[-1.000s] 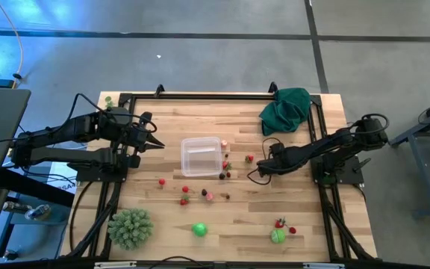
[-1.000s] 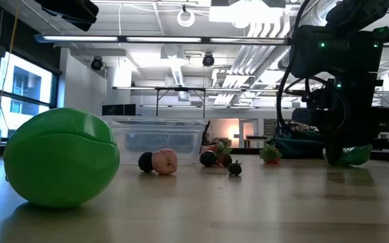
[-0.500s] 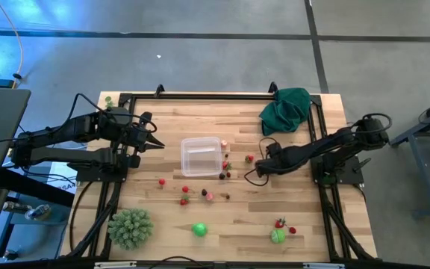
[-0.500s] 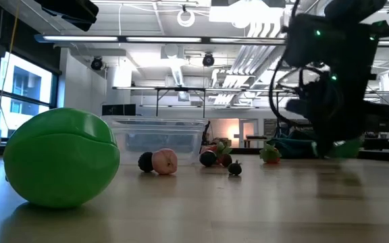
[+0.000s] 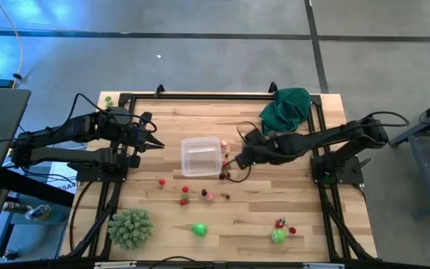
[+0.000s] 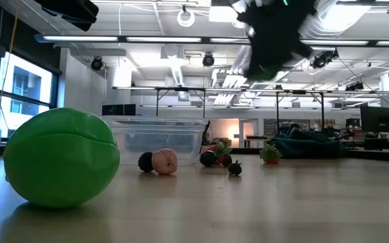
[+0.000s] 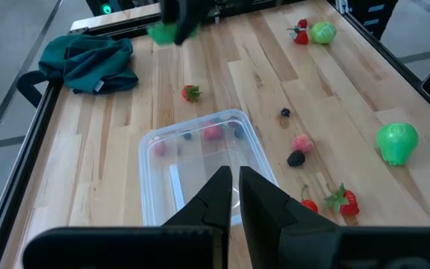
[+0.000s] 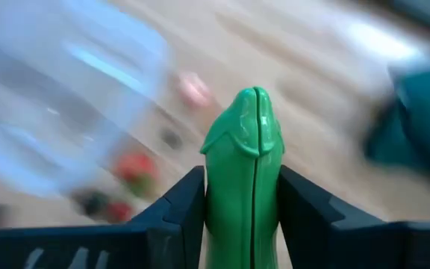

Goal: Pick and placing Produce into tupperware
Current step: Put the green pea into the transparent container

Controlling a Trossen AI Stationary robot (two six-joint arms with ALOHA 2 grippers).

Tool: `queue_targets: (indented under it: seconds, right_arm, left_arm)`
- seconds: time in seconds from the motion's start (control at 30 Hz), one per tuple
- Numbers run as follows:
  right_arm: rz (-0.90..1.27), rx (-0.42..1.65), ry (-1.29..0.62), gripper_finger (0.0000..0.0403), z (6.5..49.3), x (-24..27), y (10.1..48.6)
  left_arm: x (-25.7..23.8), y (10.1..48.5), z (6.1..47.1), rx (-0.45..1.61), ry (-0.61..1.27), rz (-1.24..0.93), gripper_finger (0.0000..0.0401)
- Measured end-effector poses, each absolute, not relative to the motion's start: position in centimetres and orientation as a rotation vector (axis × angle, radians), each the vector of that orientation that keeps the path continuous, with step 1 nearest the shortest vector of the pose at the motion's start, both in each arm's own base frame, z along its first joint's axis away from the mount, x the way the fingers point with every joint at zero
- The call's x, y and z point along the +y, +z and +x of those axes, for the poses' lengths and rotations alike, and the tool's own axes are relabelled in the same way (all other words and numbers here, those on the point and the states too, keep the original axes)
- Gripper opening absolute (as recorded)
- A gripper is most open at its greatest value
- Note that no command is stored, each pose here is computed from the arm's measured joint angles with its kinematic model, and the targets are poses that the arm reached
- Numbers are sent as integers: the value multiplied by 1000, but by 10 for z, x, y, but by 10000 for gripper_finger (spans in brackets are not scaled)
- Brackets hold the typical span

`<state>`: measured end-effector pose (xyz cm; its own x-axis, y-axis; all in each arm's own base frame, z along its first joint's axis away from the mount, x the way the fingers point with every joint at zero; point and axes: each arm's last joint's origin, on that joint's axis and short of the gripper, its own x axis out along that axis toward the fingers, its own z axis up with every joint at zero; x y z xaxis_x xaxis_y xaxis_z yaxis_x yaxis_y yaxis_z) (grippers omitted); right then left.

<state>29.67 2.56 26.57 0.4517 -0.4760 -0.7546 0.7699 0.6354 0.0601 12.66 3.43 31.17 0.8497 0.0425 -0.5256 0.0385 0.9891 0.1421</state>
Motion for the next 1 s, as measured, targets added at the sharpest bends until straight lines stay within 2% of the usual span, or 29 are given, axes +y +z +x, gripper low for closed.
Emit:
queue_targets:
  seconds: [0.17,0.3,0.67,0.8,1.0]
  right_arm:
    - [332,586,-621,120,324,18,321]
    - [282,569,-543,119,352,-1,332]
    - [256,838,-220,119,437,-50,258]
    - [276,930,-139,119,452,-53,222]
    - [262,1018,-123,119,460,-53,184]
  left_arm:
    - [34,312,127,556,2,150,19]
    - [34,312,127,556,2,150,19]
    - [34,312,127,555,2,150,19]
    - [34,312,127,555,2,150,19]
    - [34,312,127,555,2,150,19]
